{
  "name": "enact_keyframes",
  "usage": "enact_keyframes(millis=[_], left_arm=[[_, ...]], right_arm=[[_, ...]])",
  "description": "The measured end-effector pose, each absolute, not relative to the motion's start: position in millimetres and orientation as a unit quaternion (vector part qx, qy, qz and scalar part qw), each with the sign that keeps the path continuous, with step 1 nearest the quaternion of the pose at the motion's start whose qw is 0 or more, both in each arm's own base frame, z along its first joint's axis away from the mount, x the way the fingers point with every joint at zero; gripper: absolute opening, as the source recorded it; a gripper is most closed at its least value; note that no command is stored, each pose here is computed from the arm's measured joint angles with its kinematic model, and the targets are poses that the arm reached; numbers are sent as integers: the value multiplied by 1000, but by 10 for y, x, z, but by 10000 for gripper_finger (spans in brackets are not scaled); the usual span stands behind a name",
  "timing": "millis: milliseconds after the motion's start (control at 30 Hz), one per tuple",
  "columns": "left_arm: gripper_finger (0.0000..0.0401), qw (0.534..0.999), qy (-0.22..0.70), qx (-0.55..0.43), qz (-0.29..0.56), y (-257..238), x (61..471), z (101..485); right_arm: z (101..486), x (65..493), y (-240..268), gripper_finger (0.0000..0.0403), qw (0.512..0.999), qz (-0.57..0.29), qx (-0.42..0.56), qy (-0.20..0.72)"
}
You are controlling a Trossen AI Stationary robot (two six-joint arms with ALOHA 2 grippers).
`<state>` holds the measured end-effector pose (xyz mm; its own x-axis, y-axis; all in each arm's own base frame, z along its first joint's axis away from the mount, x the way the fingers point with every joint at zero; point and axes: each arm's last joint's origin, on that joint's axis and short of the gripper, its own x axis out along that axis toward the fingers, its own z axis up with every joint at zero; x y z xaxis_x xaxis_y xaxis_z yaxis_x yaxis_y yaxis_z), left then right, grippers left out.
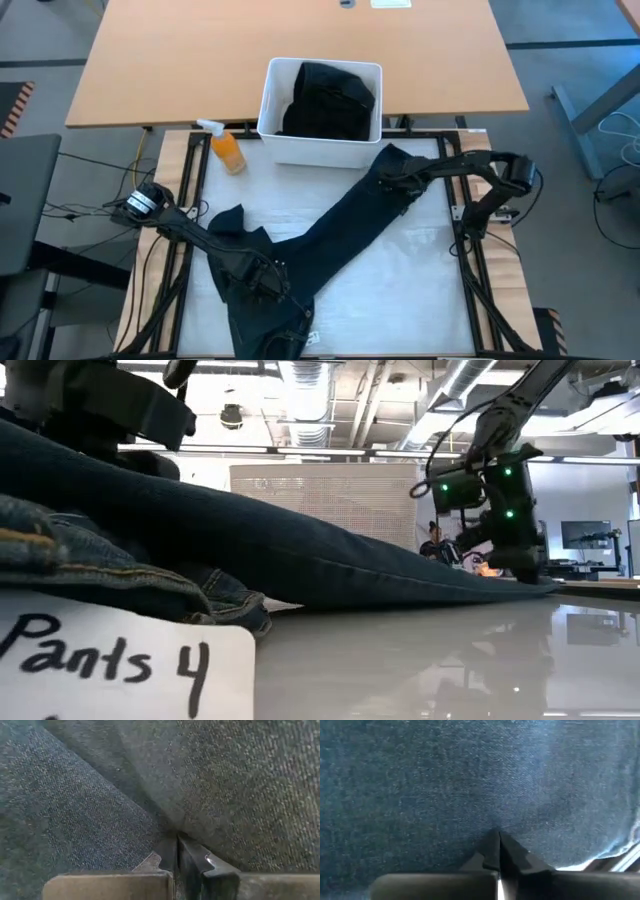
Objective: Fold laundry
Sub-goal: Fold the blue long pants
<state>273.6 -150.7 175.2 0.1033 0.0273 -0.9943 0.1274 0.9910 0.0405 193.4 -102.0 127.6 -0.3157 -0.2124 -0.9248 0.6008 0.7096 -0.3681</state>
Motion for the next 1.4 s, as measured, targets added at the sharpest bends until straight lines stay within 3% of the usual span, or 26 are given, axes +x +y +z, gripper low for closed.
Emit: enact_keyframes(millis=[200, 333, 433, 533, 767, 1000, 1233, 1400], left_arm=[[0, 777, 616, 111, 64, -1449, 2533, 2136], [0, 852, 511, 70, 89, -1523, 2318, 2553], [0, 907, 413, 0, 84, -1691, 2190, 2793], [0, 925, 378, -45, 15, -1964, 2080, 2872], [13, 914, 379, -129, -60, -2539, 1899, 2687], [97, 881, 435, -170, -77, -2782, 1895, 2406], [179, 890, 439, -92, -78, -2702, 2011, 2320], [189, 891, 448, -34, -61, -2544, 2099, 2313]], right_arm=[[1403, 1721, -919, 22, 485, -420, 117, 758], [1594, 1612, -886, 31, 478, -463, 99, 740], [1742, 1580, -839, 27, 516, -471, 102, 708], [1878, 1548, -798, 22, 558, -478, 109, 670], [2155, 1399, -723, 31, 626, -489, 130, 593], [2325, 1306, -616, 28, 686, -465, 162, 536], [2663, 1630, -40, 23, 890, -262, 150, 340], [2918, 1890, 732, 22, 980, -75, 61, 176]])
